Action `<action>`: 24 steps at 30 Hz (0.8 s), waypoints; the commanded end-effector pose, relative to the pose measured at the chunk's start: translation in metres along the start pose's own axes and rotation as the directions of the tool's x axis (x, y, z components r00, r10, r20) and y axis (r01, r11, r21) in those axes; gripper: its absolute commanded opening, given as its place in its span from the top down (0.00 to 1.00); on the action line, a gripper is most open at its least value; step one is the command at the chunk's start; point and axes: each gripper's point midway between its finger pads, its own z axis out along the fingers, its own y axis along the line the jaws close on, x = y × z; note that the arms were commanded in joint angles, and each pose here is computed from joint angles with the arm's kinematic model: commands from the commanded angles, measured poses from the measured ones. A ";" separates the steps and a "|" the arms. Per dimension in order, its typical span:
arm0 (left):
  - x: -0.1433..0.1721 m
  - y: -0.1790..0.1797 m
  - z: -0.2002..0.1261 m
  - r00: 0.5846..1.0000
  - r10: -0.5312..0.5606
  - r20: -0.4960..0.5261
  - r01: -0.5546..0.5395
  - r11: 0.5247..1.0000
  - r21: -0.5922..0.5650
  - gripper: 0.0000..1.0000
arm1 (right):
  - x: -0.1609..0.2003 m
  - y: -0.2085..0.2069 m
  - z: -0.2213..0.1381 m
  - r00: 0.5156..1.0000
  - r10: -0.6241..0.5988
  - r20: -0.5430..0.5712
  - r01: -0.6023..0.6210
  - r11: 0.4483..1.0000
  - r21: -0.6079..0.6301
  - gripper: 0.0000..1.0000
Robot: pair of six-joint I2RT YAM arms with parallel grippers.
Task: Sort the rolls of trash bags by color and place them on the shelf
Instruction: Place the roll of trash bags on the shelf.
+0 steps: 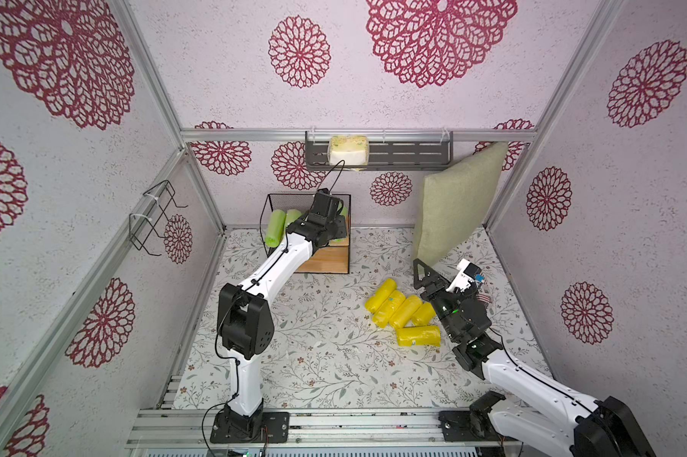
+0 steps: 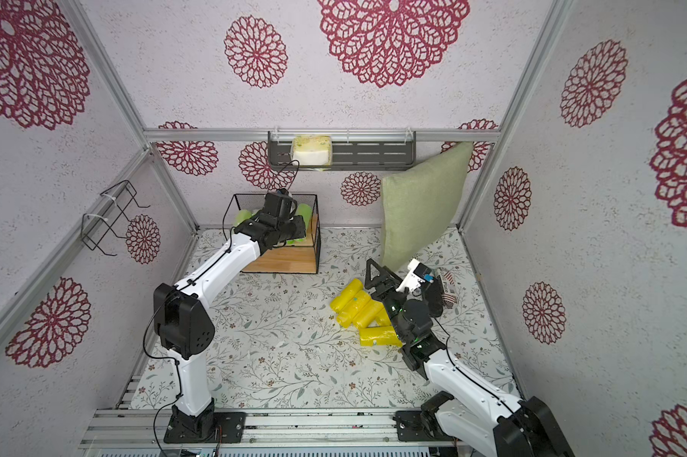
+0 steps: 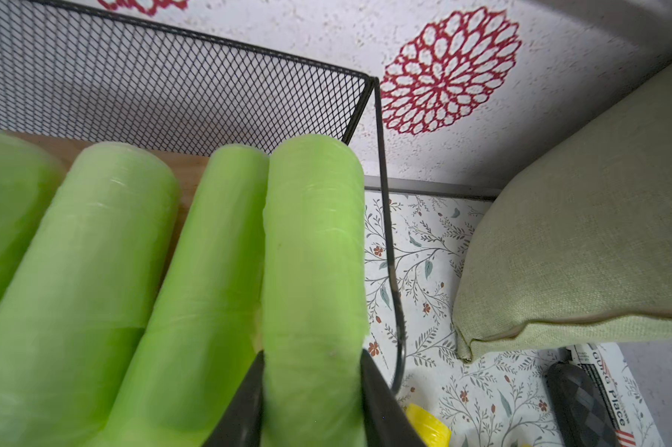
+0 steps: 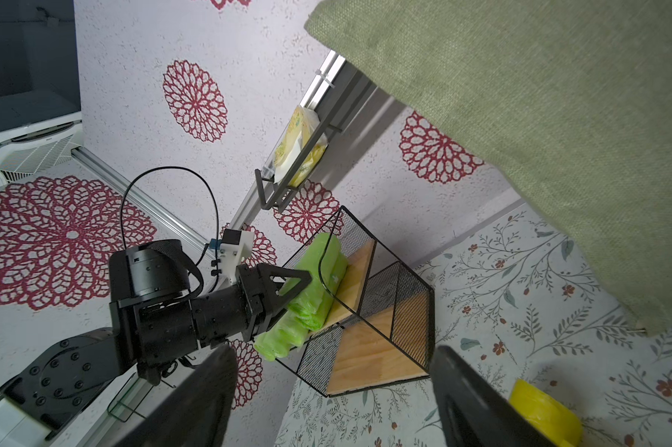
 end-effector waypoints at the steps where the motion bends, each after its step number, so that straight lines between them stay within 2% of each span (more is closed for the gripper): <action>1: -0.007 0.000 0.002 1.000 0.015 0.014 -0.015 1.000 -0.012 0.65 | -0.013 0.013 0.000 0.999 0.024 0.042 -0.022 0.999 -0.047 0.17; 13: -0.001 0.002 0.017 1.000 0.031 -0.005 -0.031 0.999 -0.041 0.54 | -0.012 0.010 0.001 0.999 0.027 0.037 -0.026 0.999 -0.044 0.17; 24: -0.008 -0.003 0.005 0.999 0.048 0.008 -0.047 0.998 -0.033 0.44 | -0.010 0.009 0.001 0.999 0.033 0.032 -0.031 0.999 -0.042 0.17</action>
